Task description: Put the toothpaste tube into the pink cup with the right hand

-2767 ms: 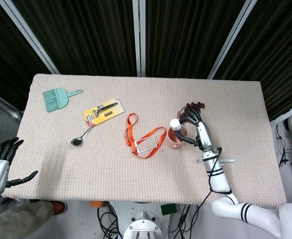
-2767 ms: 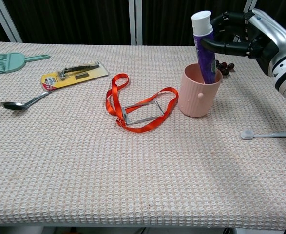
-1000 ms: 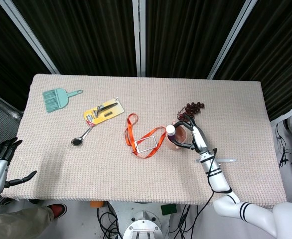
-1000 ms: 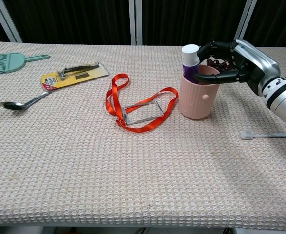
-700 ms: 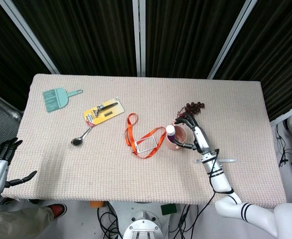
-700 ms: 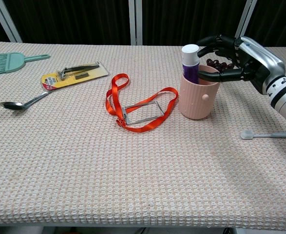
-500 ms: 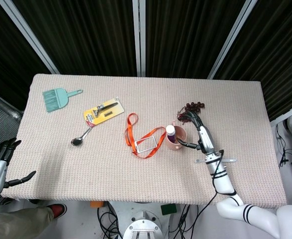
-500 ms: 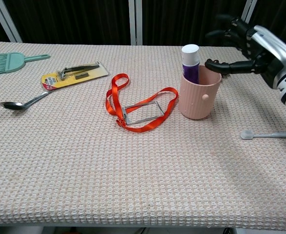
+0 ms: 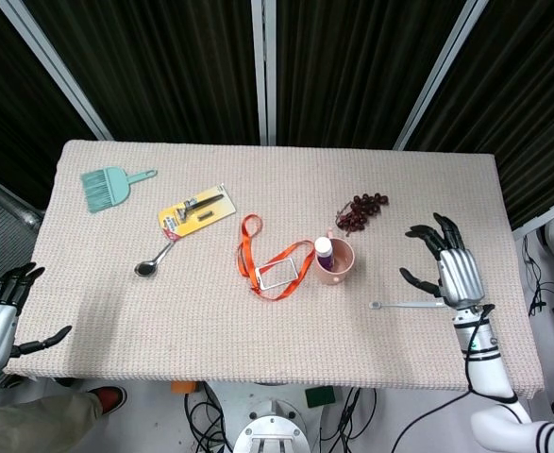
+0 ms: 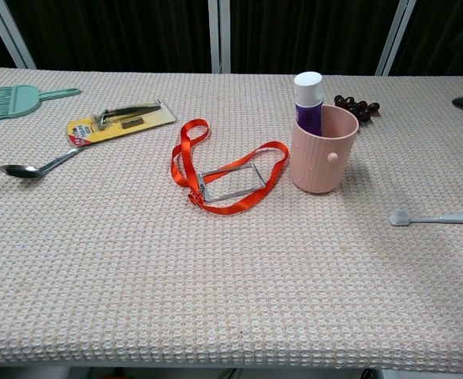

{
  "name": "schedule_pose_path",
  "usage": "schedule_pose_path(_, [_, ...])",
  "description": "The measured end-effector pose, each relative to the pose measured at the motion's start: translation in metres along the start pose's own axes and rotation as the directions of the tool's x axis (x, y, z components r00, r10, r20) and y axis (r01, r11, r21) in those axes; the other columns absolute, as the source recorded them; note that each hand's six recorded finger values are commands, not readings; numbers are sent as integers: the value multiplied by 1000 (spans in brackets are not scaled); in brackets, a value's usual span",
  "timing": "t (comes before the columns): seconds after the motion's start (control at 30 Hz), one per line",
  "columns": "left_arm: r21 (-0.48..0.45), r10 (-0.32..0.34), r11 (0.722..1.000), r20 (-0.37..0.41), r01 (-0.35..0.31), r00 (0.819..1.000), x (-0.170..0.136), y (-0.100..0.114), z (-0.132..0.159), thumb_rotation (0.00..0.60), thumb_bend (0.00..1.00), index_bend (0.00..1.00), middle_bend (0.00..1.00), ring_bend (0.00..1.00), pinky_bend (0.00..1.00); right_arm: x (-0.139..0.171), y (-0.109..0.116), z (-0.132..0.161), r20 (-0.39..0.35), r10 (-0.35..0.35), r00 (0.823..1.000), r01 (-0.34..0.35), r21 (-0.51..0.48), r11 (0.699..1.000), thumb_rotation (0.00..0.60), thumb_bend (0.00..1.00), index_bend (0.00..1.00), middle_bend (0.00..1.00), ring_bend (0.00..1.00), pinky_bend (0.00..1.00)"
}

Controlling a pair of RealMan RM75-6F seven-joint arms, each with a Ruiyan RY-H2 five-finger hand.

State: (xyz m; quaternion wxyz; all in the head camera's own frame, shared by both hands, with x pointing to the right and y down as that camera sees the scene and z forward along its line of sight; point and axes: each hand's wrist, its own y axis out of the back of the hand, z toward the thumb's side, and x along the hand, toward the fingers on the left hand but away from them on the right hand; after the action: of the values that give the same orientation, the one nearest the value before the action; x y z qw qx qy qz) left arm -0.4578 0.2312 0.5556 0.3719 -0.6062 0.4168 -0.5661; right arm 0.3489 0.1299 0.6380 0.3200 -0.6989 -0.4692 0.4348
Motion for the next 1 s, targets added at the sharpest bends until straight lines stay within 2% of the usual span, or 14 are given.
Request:
schedule_pose_path(0.1, [1, -1, 1000, 2, 1, 1000, 0, -1, 1, 274, 85, 120, 89, 94, 209, 10, -7, -14, 84, 120, 989, -132, 157, 979, 600, 499, 358, 220, 0, 0])
schedule_pose_path(0.17, [3, -1, 1000, -1, 1, 1000, -1, -1, 0, 273, 85, 120, 89, 94, 209, 19, -18, -23, 142, 210, 967, -237, 215, 948, 600, 504, 371, 216, 0, 0])
schedule_pose_path(0.27, [5, 0, 1000, -4, 0, 1000, -1, 0, -2, 274, 85, 120, 89, 94, 209, 29, -33, -33, 193, 287, 938, -331, 259, 908, 600, 527, 400, 215, 0, 0])
schedule_pose_path(0.47, [2, -5, 1000, -7, 5, 1000, -1, -1, -3, 274, 85, 120, 89, 94, 209, 32, -57, -34, 201, 336, 920, -382, 271, 884, 600, 605, 420, 215, 0, 0])
schedule_pose_path(0.57, [2, -4, 1000, -9, 4, 1000, -1, -1, -4, 275, 84, 120, 89, 94, 209, 32, -64, -34, 195, 349, 917, -392, 275, 878, 600, 617, 430, 215, 0, 0])
schedule_pose_path(1.0, [5, -13, 1000, -20, 14, 1000, -1, -2, -7, 276, 84, 120, 89, 94, 209, 32, -80, -33, 186, 380, 906, -421, 314, 851, 600, 624, 464, 213, 0, 0])
